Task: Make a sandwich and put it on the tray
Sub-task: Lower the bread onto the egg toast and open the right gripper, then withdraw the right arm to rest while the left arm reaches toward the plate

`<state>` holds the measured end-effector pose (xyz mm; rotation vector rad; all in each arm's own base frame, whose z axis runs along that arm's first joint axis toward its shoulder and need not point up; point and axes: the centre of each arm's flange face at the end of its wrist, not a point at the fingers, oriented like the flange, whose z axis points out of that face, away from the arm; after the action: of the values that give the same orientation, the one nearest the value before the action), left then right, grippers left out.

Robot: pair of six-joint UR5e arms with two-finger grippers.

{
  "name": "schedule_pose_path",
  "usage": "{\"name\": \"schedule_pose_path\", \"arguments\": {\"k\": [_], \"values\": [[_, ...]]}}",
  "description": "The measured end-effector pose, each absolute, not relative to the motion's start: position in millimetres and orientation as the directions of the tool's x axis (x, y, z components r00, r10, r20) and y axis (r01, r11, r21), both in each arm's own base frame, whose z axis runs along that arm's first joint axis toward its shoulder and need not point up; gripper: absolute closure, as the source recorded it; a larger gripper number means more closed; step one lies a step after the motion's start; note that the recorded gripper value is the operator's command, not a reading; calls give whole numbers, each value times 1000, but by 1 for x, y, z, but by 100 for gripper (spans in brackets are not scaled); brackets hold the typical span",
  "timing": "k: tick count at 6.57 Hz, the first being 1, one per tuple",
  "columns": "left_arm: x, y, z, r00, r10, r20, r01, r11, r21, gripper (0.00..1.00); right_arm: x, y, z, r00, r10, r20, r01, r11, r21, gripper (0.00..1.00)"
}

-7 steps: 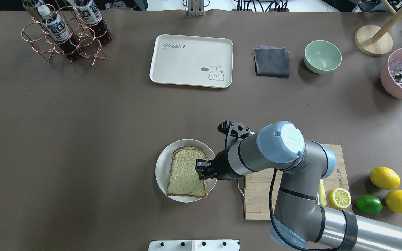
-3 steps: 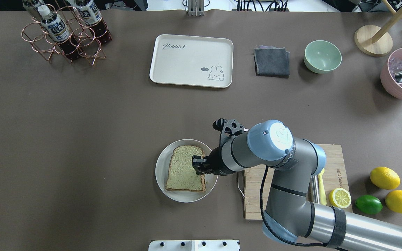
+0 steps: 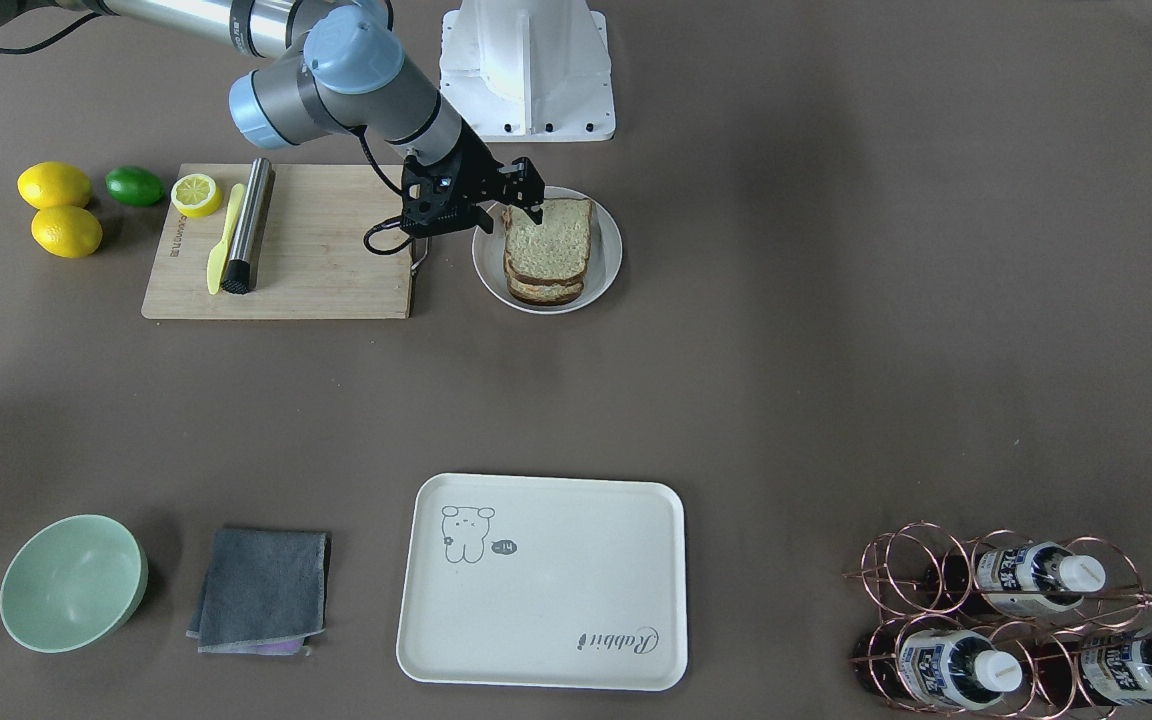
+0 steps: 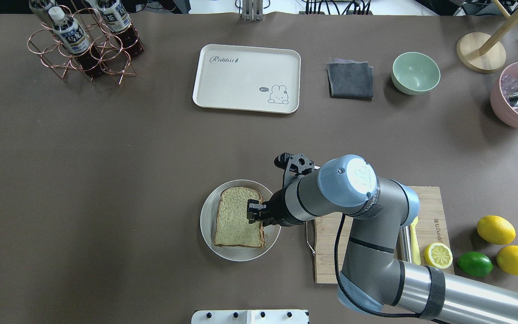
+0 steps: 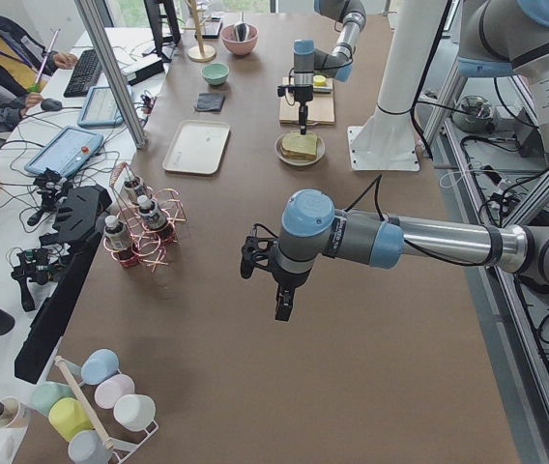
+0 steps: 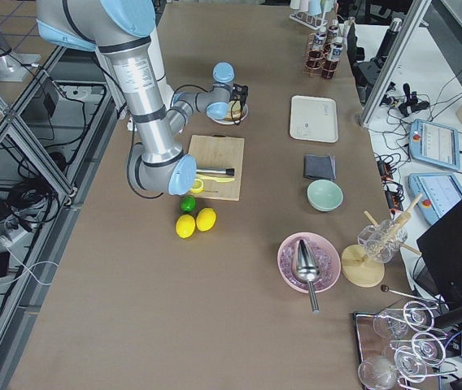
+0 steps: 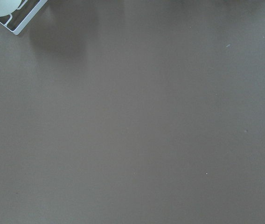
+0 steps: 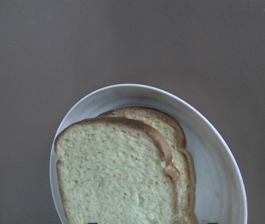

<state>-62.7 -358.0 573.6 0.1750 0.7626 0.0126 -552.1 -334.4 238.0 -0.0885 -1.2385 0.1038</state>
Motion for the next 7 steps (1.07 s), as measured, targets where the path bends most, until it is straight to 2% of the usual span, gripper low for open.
{"name": "schedule_pose_path", "arguments": {"k": [5, 7], "values": [[-59, -361, 557, 712, 42, -701, 90, 984, 150, 2, -457, -408, 249, 339, 179, 924, -85, 984, -159, 0], [-49, -363, 541, 703, 42, -710, 93, 984, 151, 2, -414, -418, 274, 362, 148, 920, -102, 988, -119, 0]]}}
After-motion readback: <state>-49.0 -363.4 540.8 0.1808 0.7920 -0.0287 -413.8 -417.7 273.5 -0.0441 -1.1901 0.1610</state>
